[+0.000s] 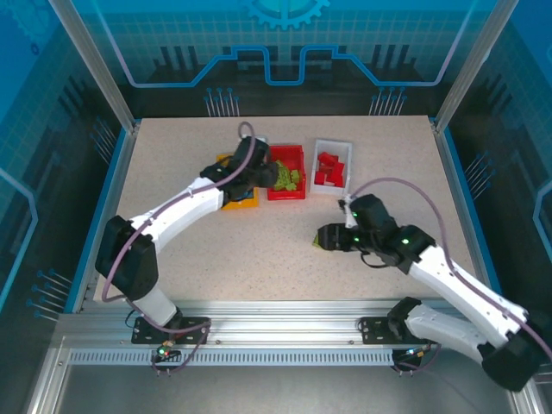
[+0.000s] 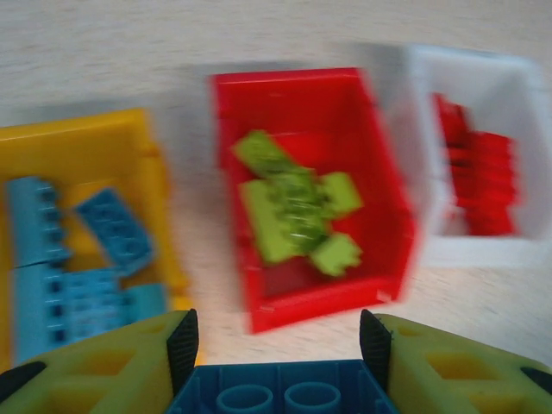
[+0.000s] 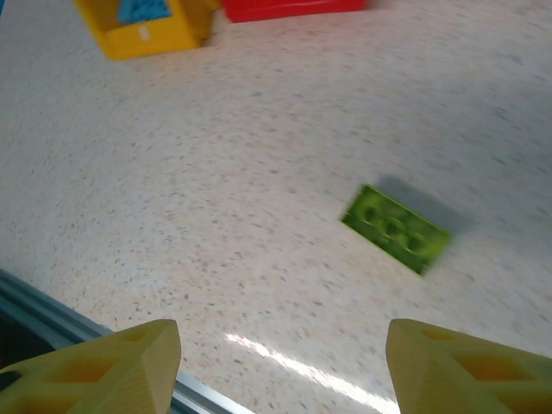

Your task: Sort the legos into containers by color

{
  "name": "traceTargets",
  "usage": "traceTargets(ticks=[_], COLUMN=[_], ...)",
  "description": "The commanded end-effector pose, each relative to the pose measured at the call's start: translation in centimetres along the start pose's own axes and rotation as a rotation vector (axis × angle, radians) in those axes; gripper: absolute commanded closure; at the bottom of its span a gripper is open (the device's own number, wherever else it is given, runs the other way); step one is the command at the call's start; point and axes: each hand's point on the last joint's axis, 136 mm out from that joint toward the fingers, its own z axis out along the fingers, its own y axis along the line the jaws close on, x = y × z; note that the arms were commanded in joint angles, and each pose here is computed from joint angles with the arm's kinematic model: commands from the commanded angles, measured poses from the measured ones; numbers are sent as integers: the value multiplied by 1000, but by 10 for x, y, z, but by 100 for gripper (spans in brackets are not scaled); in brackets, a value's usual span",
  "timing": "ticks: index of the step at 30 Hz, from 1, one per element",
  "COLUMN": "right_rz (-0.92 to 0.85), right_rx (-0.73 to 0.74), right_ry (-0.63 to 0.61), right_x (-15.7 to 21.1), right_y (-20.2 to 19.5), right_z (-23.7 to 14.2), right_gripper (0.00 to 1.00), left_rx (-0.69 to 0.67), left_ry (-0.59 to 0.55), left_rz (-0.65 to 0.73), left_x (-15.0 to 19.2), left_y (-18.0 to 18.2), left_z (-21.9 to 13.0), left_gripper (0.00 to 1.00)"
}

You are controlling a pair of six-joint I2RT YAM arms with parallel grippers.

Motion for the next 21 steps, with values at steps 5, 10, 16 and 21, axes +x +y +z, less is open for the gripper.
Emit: traceTargets(ticks=[5,10,16,21], right_rz=[-195,-250,-220,-202], right_rx=[-152,-219,-213,-193], right_ry=[-111,-151,-156,-149], right_x=[-53,-65,-65,-58], right_y=[95,129,131,121], right_z=[32,47,56,57], right_gripper=[33,32,32,30], left_rx=[-169,-218,-233,-226], left_ry=[120,177,220,227], left_rz=[-63,-114,-122,-130], left_x=[12,16,21,23], left_y=[83,110,112,111], left_z=[44,75,100,104], left_gripper=[47,46,41,33])
